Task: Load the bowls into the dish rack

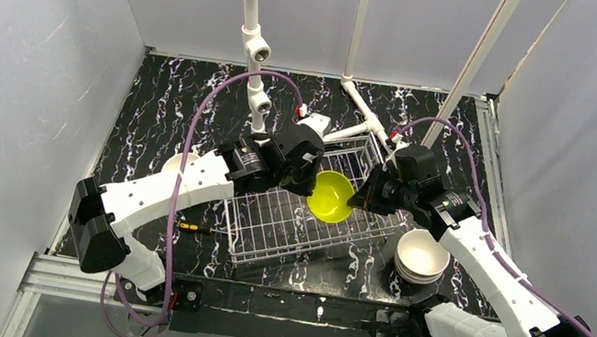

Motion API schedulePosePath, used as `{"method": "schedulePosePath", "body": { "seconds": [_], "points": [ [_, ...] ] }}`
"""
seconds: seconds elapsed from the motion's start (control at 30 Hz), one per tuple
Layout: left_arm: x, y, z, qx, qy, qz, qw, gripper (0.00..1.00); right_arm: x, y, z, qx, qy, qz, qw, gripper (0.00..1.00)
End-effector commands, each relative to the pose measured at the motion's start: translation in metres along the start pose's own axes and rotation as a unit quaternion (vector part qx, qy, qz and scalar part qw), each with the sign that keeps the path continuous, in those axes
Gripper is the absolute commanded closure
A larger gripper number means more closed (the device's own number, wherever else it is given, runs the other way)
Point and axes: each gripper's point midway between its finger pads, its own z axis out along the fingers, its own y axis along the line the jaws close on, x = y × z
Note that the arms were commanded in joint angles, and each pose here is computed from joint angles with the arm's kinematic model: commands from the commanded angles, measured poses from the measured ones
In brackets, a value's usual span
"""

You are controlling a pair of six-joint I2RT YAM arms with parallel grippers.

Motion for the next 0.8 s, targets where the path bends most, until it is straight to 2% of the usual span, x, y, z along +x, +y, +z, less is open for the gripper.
{"method": "schedulePosePath", "body": {
  "seconds": [0.0, 0.1, 0.2, 0.27, 0.37, 0.47, 0.6, 0.67, 0.77],
  "points": [
    [-0.023, -0.010, -0.012, 0.023, -0.029, 0.023, 0.999, 0.66, -0.012, 0.011, -0.001, -0.017, -0.024, 0.012, 0.999, 0.99],
    [-0.034, -0.006, -0.020, 0.014, -0.048, 0.041, 0.998, 0.37, -0.013, 0.005, 0.000, 0.003, -0.030, 0.025, 0.999, 0.99],
    [-0.045, -0.014, -0.036, 0.047, -0.062, 0.095, 0.992, 0.21, -0.012, -0.002, 0.002, 0.022, -0.026, 0.036, 0.999, 0.99],
    [-0.047, -0.026, -0.046, 0.091, -0.066, 0.132, 0.985, 0.15, -0.009, -0.006, 0.003, 0.036, -0.019, 0.041, 0.998, 0.99],
    [-0.034, -0.057, -0.062, 0.197, -0.063, 0.198, 0.958, 0.13, -0.009, -0.010, 0.004, 0.047, -0.017, 0.044, 0.998, 0.99],
    [-0.006, -0.086, -0.074, 0.283, -0.055, 0.287, 0.913, 0.11, -0.013, -0.010, 0.003, 0.053, -0.020, 0.044, 0.997, 0.99],
    [0.021, -0.097, -0.059, 0.263, -0.068, 0.433, 0.860, 0.14, -0.023, -0.002, -0.001, 0.043, -0.032, 0.040, 0.998, 0.99],
    [0.032, -0.095, -0.045, 0.240, -0.067, 0.506, 0.826, 0.18, -0.029, 0.002, -0.005, 0.043, -0.037, 0.038, 0.998, 0.99],
    [0.036, -0.085, -0.022, 0.194, -0.055, 0.554, 0.808, 0.23, -0.035, 0.007, -0.011, 0.042, -0.042, 0.032, 0.998, 0.99]
  ]
}}
